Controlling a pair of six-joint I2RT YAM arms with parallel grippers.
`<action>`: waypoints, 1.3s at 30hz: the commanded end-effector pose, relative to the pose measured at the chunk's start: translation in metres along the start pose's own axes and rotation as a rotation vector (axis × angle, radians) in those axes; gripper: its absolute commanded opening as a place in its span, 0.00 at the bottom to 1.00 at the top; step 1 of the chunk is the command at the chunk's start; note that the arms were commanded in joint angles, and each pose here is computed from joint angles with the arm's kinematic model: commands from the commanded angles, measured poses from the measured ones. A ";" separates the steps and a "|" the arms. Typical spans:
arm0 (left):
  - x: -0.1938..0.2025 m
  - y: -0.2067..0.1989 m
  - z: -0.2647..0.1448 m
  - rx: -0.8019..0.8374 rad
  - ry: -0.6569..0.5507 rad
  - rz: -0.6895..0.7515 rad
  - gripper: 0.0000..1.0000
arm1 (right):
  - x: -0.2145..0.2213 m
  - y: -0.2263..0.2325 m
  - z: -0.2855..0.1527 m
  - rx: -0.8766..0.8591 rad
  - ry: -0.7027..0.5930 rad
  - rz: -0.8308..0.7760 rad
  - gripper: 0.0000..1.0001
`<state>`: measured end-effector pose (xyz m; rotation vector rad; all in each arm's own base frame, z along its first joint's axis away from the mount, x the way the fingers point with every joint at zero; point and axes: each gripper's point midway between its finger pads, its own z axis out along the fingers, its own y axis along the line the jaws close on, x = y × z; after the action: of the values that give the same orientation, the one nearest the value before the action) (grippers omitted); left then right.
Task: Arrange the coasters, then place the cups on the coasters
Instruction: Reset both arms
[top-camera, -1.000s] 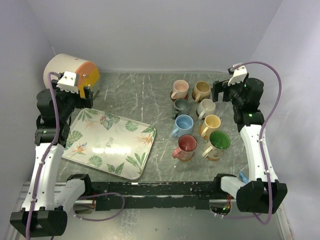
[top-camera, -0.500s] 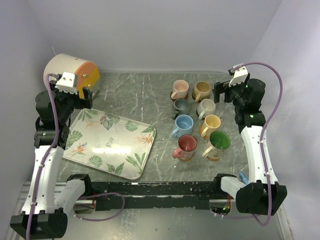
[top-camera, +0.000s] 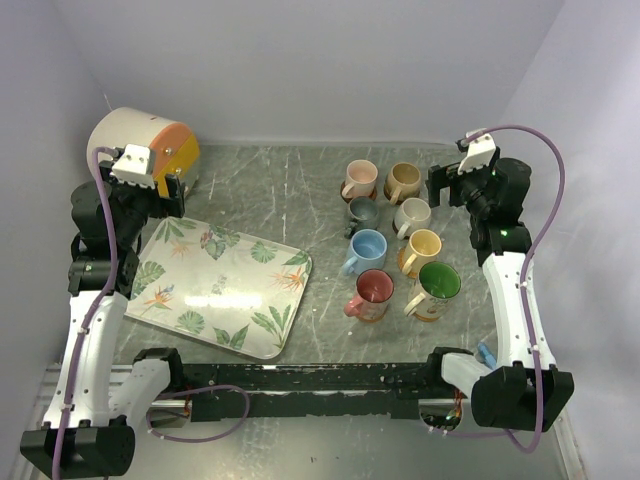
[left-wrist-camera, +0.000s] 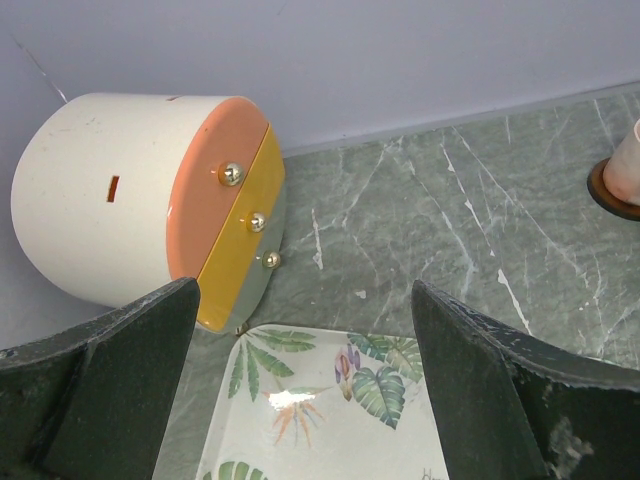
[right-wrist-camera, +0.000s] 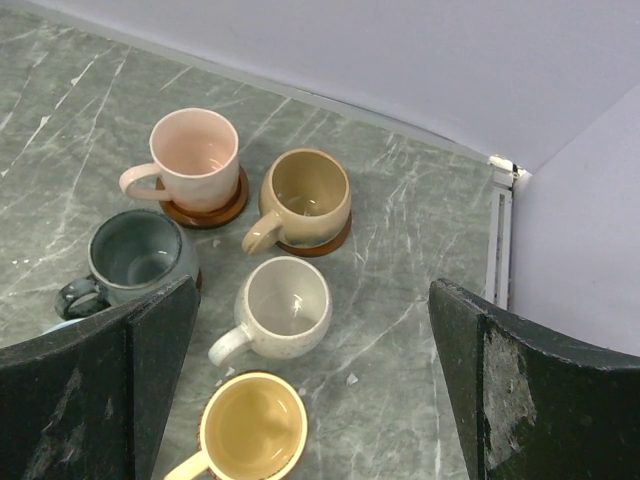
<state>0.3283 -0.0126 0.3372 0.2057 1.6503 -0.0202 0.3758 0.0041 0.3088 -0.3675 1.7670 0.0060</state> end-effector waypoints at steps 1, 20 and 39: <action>-0.002 0.005 0.000 -0.022 -0.015 0.001 0.98 | -0.011 -0.004 -0.006 0.013 -0.024 -0.021 1.00; -0.001 0.005 0.000 -0.019 -0.013 0.006 0.98 | -0.011 -0.004 -0.007 0.015 -0.026 -0.023 1.00; -0.001 0.003 -0.001 -0.007 -0.014 0.009 0.98 | -0.013 -0.002 -0.008 0.003 -0.029 -0.025 1.00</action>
<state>0.3285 -0.0114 0.3344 0.2033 1.6566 -0.0179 0.3739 0.0040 0.3063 -0.3792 1.7771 0.0023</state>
